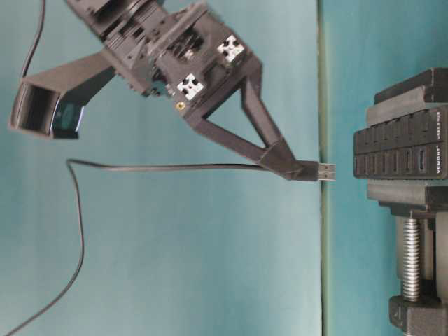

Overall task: Insert the USB into the front port of the fixed hub.
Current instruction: 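Carry the plug with the right gripper to the hub's front port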

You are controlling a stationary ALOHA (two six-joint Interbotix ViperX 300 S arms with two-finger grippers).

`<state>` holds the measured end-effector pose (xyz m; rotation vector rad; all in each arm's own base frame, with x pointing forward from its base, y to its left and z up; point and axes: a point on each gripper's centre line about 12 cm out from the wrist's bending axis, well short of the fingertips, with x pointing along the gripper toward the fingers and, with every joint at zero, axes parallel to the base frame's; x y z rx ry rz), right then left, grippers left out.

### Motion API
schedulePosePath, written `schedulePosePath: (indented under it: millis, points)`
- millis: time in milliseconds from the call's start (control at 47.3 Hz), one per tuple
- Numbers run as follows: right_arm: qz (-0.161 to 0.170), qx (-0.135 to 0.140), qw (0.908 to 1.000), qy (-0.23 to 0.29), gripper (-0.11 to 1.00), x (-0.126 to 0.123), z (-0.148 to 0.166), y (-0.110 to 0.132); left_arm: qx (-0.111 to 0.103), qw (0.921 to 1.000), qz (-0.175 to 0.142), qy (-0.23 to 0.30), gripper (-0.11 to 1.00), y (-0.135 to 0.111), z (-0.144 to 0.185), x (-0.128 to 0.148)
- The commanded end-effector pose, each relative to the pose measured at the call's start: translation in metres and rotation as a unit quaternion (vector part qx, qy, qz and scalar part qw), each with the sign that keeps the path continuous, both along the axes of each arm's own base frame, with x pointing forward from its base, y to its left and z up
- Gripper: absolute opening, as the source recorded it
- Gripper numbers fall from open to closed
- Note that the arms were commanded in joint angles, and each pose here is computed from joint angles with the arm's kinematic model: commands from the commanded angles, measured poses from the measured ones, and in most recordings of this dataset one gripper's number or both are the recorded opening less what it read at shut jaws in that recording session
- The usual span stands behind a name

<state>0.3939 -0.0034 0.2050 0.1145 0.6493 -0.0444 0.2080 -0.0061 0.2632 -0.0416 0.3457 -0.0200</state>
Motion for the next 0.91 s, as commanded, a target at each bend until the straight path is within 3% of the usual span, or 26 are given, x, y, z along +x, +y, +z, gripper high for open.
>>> schedulePosePath:
  millis: [0, 888]
  points:
    - [-0.001, 0.011, 0.9996, -0.025, 0.06, -0.001, 0.012, 0.006, -0.001, 0.9999, -0.001, -0.011, 0.0, 0.0, 0.007, 0.002]
    - [0.005, 0.024, 0.9995, 0.019, 0.06, 0.004, -0.022, 0.019, -0.002, 0.9997, -0.001, -0.026, 0.0, 0.0, 0.009, 0.003]
